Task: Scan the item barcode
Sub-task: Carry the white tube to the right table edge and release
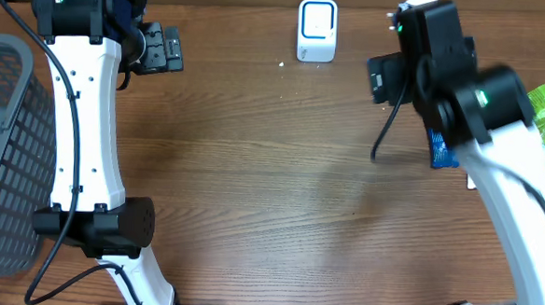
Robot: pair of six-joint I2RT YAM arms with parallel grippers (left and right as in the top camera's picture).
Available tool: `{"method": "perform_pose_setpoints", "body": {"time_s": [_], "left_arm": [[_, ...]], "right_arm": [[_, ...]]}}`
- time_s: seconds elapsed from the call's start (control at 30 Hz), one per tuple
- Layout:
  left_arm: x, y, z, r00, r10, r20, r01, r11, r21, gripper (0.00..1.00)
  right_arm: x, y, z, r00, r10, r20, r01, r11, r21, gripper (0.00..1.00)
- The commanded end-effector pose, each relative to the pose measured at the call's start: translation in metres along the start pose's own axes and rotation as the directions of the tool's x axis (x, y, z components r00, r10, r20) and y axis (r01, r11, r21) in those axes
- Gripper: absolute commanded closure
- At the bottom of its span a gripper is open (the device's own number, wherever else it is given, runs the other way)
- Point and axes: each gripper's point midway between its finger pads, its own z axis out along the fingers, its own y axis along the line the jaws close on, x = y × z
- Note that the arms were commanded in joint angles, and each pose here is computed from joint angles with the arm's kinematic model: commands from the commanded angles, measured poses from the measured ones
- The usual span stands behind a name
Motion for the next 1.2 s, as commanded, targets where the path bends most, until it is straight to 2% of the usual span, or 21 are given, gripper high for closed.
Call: {"method": "perform_pose_setpoints", "body": {"time_s": [0.0, 0.1, 0.27, 0.37, 0.6, 0.77, 0.87, 1.0, 1.17], "left_arm": [[-0.003, -0.002, -0.007, 1.000, 0.012, 0.023, -0.013, 1.000, 0.011, 0.00], [-0.003, -0.002, -0.007, 1.000, 0.012, 0.023, -0.013, 1.000, 0.011, 0.00], [-0.003, -0.003, -0.006, 1.000, 0.014, 0.023, -0.015, 1.000, 0.012, 0.00], [-0.002, -0.004, -0.007, 1.000, 0.016, 0.023, -0.017, 1.000, 0.012, 0.00], [-0.002, -0.005, -0.007, 1.000, 0.018, 0.024, -0.018, 1.000, 0.013, 0.00], [-0.002, -0.004, -0.007, 1.000, 0.017, 0.024, -0.018, 1.000, 0.013, 0.00], [-0.002, -0.004, -0.007, 1.000, 0.017, 0.023, -0.018, 1.000, 0.013, 0.00], [-0.002, -0.005, -0.007, 1.000, 0.018, 0.023, -0.018, 1.000, 0.013, 0.00], [-0.002, -0.004, -0.007, 1.000, 0.017, 0.024, -0.017, 1.000, 0.013, 0.00]], "right_arm": [[-0.010, 0.013, -0.053, 0.993, -0.013, 0.113, 0.021, 0.997, -0.069, 0.00], [-0.011, 0.023, -0.074, 0.987, -0.027, 0.158, 0.044, 0.993, -0.105, 0.00], [-0.007, 0.021, -0.071, 0.989, -0.048, 0.141, 0.060, 0.995, -0.083, 0.00], [-0.018, 0.021, -0.074, 0.983, 0.007, 0.183, 0.010, 0.996, -0.093, 0.00], [-0.011, 0.001, -0.062, 0.964, 0.216, 0.153, -0.206, 0.976, -0.077, 0.00], [0.001, -0.039, -0.052, 0.881, 0.398, 0.254, -0.360, 0.914, -0.185, 0.00], [0.016, -0.060, -0.048, 0.826, 0.443, 0.349, -0.397, 0.896, -0.200, 0.00], [0.051, -0.069, -0.047, 0.753, 0.347, 0.559, -0.319, 0.936, -0.151, 0.00], [0.106, -0.075, -0.038, 0.687, 0.352, 0.636, -0.357, 0.926, -0.126, 0.00]]}}
